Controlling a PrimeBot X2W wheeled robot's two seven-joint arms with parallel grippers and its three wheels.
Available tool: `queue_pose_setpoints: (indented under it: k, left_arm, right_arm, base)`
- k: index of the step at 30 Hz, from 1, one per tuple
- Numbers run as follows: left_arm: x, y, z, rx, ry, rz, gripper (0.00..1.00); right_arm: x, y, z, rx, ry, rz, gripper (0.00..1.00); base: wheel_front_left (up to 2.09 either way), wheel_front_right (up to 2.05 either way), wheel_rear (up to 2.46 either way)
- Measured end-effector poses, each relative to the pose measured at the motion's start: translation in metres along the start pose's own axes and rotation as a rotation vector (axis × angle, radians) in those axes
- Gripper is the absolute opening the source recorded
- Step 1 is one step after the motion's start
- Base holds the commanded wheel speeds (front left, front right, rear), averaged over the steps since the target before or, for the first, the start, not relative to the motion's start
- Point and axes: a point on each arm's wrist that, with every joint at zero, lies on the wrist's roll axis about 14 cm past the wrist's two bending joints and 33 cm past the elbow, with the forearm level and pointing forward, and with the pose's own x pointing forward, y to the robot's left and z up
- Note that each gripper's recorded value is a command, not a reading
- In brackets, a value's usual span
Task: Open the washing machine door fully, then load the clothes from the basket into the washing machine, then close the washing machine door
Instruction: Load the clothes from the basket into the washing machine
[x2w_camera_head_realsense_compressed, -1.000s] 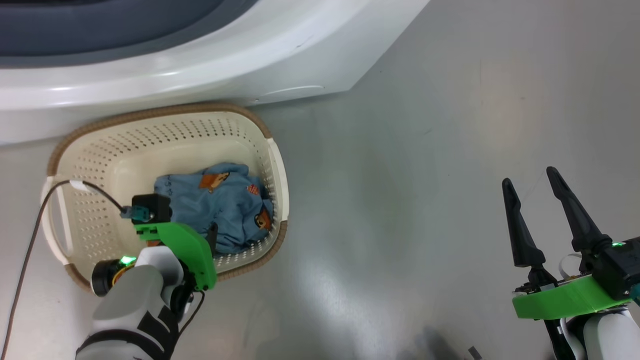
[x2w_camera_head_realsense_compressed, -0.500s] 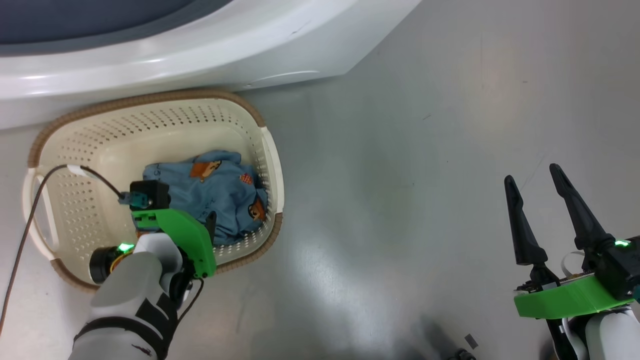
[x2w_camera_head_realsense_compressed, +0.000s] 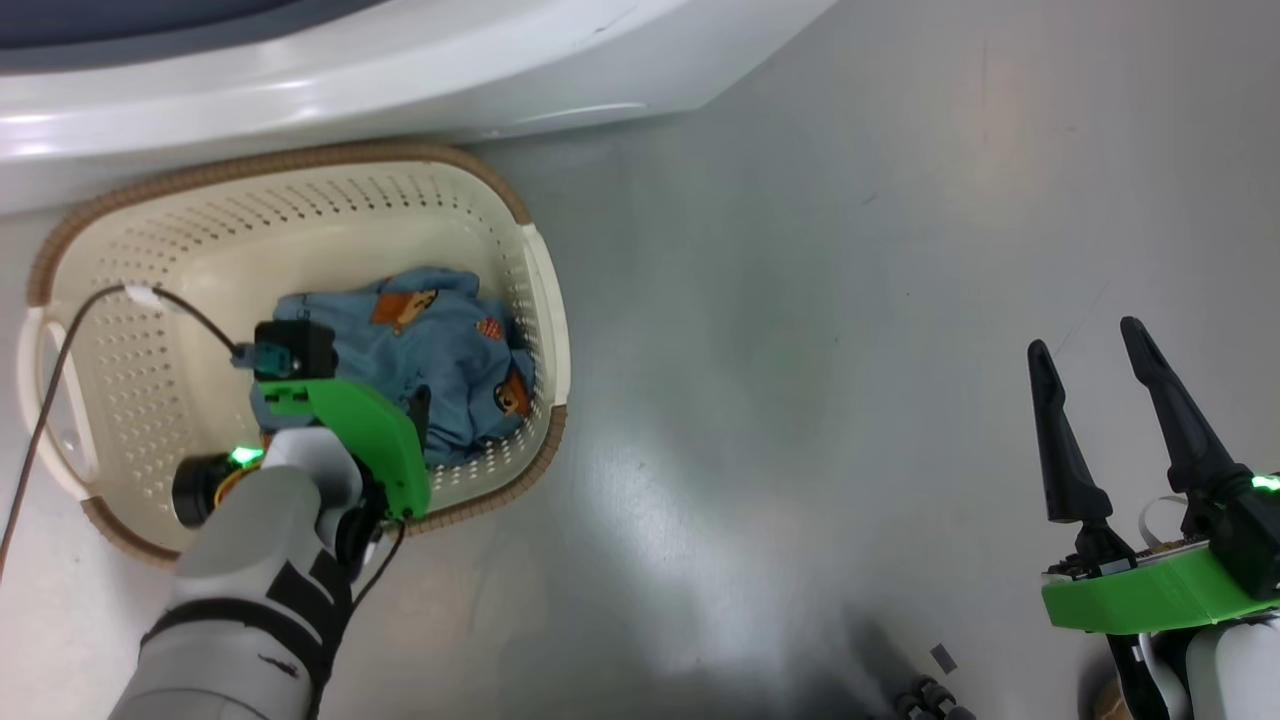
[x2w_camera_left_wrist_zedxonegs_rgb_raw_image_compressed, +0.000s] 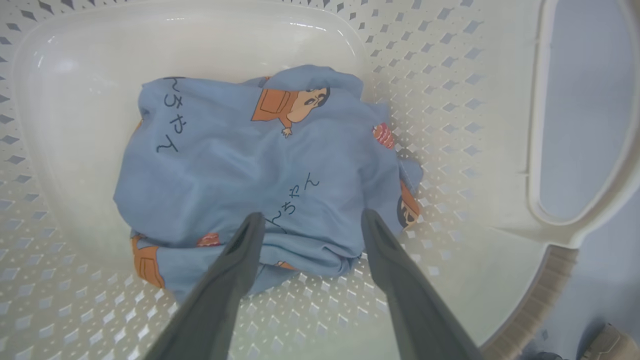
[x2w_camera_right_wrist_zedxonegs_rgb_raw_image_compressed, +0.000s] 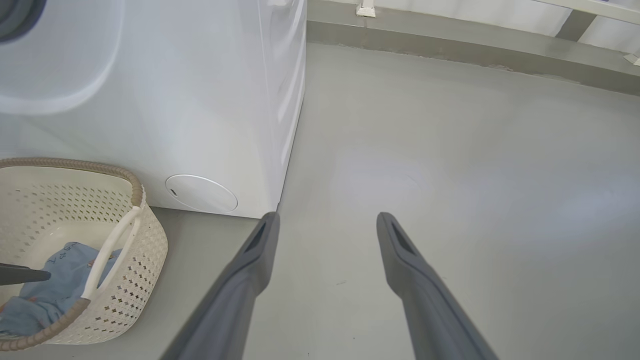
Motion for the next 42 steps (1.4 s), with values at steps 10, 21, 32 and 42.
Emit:
queue_pose_setpoints:
  k: [10, 21, 32, 42]
  left_arm:
    - [0.012, 0.003, -0.005, 0.0, 0.019, -0.004, 1.0]
    - [0.021, 0.004, -0.007, -0.02, 0.022, -0.005, 1.0]
    - [0.025, -0.001, -0.009, -0.022, 0.026, -0.013, 1.0]
    - [0.033, -0.001, -0.003, -0.007, 0.02, -0.007, 1.0]
  right_arm:
    - [0.004, 0.002, -0.014, -0.008, 0.035, 0.006, 1.0]
    - [0.007, 0.003, -0.024, -0.012, 0.058, 0.009, 1.0]
    - [0.007, 0.002, -0.027, -0.018, 0.066, 0.009, 1.0]
    - [0.009, 0.002, -0.031, -0.023, 0.072, 0.009, 1.0]
  base:
    - [0.0, 0.0, 0.0]
    - [0.0, 0.0, 0.0]
    - [0.0, 0.0, 0.0]
    - [0.0, 0.0, 0.0]
